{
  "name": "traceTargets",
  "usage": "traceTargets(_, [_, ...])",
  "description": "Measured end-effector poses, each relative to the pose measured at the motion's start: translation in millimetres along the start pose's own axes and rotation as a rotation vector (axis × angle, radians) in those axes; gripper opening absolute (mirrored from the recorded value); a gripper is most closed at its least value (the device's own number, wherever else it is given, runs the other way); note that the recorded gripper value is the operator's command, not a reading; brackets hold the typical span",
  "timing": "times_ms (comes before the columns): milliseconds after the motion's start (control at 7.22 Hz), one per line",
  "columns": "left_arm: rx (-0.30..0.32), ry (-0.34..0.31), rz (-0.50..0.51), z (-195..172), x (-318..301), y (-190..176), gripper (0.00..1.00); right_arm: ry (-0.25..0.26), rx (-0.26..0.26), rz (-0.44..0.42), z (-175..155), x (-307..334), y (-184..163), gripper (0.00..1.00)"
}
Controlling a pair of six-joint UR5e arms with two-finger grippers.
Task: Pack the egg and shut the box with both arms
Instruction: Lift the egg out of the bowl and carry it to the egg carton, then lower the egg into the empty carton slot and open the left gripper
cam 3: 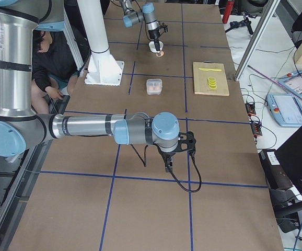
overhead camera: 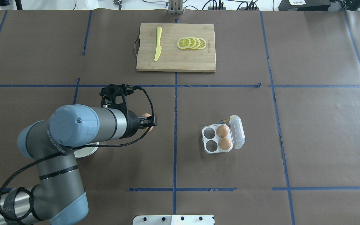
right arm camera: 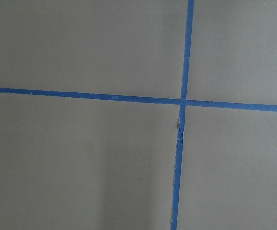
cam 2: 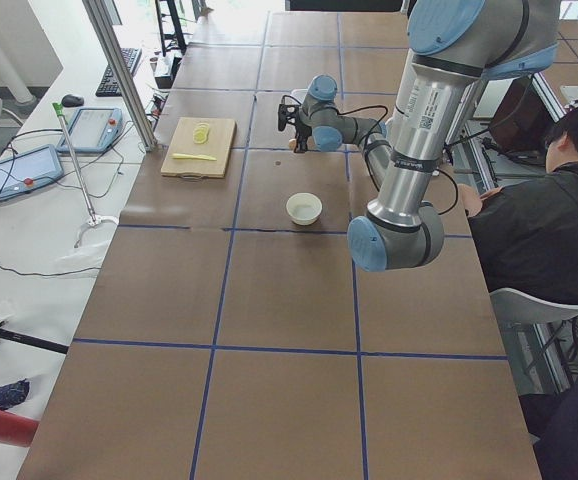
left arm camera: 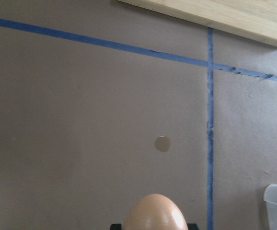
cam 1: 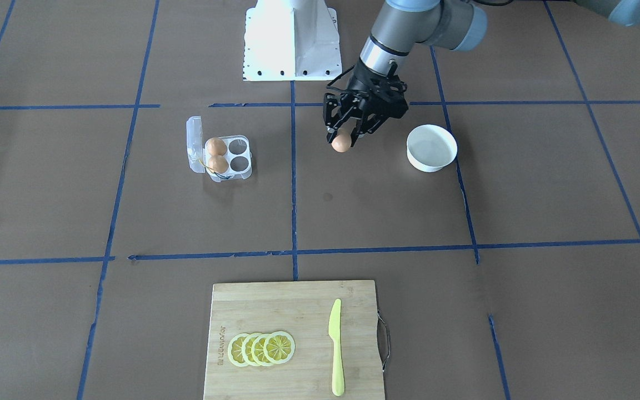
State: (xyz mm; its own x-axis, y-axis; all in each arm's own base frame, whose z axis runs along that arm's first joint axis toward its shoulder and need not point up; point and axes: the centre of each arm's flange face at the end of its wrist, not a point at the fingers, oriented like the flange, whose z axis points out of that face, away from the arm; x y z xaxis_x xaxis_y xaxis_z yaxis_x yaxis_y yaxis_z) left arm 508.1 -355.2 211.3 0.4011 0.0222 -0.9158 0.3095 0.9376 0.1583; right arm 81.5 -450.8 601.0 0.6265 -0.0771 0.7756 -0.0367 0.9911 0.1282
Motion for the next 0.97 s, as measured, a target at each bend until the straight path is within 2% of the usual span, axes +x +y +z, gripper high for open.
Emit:
traceTargets(138, [0.041, 0.038, 0.02, 14.2, 13.8, 23.1, 0.0, -0.001, -0.001, 0.001, 0.5, 0.3, 0.0, 1.0])
traceTargets(415, [0.072, 0.116, 0.036, 35.9, 56.2, 57.5, 0.0, -0.001, -0.002, 0.004, 1.5, 1.5, 0.4, 1.0])
traceTargets(969, [0.082, 0.175, 0.062, 73.4, 111.4, 66.8, 0.0, 0.001, -0.005, 0.007, 2.7, 3.4, 0.6, 1.0])
